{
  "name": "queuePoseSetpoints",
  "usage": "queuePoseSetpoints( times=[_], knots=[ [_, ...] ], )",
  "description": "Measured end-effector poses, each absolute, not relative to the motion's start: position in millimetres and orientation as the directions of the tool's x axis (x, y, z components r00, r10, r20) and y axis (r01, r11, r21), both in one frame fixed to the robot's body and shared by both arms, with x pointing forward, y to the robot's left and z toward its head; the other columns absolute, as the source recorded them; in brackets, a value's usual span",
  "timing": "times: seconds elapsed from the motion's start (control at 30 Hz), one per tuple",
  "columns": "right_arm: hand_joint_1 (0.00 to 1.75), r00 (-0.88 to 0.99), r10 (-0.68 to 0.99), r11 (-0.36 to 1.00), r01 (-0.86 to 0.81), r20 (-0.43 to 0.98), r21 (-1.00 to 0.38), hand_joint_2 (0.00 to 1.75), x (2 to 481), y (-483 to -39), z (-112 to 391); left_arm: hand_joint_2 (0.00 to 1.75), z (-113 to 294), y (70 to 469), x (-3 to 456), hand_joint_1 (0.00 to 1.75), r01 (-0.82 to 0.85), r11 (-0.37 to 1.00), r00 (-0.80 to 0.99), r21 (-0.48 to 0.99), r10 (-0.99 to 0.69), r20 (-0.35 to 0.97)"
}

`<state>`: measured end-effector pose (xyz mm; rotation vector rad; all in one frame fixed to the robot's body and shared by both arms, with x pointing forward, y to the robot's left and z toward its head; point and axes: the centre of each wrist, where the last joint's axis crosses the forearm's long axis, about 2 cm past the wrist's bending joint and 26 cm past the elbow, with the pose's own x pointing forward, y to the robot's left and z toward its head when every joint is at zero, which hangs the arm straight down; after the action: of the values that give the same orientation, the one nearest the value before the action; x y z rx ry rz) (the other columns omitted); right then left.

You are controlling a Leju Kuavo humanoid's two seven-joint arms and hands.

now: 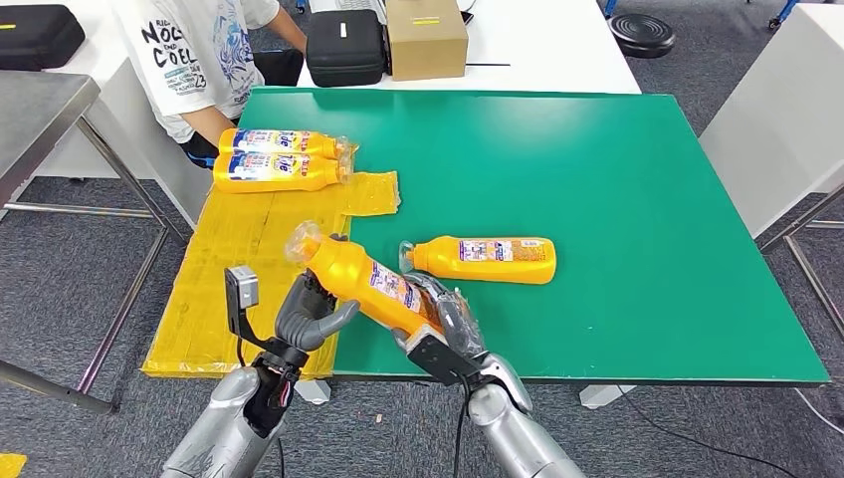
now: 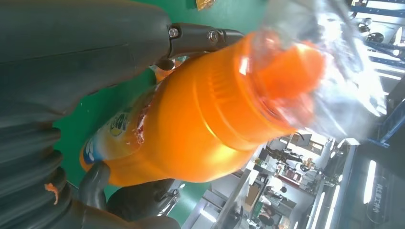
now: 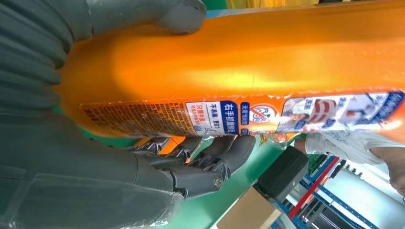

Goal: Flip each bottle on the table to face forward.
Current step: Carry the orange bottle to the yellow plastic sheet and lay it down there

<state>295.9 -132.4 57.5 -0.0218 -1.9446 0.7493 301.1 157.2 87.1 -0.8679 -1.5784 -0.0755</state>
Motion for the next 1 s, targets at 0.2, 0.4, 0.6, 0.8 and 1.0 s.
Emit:
queuePoseSetpoints(
  times=[0.2,0.4,0.6,0.8,1.0],
  knots=[
    [1.75,-0.519,0.345,0.756,-0.341,0.782,-0.559,1.75,297,-116,61,1.75,88,155,300,0.0,0.573,0.703,0.065,-0.421,0.474,0.878],
    [1.75,-0.535,0.365,0.711,-0.369,0.762,-0.599,1.75,292,-102,60,1.75,89,152,302,0.0,0.577,0.701,0.081,-0.419,0.461,0.884],
    [1.75,-0.55,0.376,0.672,-0.393,0.746,-0.628,1.75,291,-93,63,1.75,89,153,306,0.0,0.554,0.713,0.086,-0.428,0.463,0.882],
    [1.75,-0.553,0.383,0.649,-0.408,0.739,-0.642,1.75,292,-90,64,1.75,88,154,307,0.0,0.541,0.718,0.088,-0.437,0.469,0.879],
    [1.75,-0.55,0.386,0.636,-0.422,0.74,-0.646,1.75,293,-90,63,1.75,87,154,307,0.15,0.533,0.722,0.091,-0.441,0.469,0.879]
  ],
)
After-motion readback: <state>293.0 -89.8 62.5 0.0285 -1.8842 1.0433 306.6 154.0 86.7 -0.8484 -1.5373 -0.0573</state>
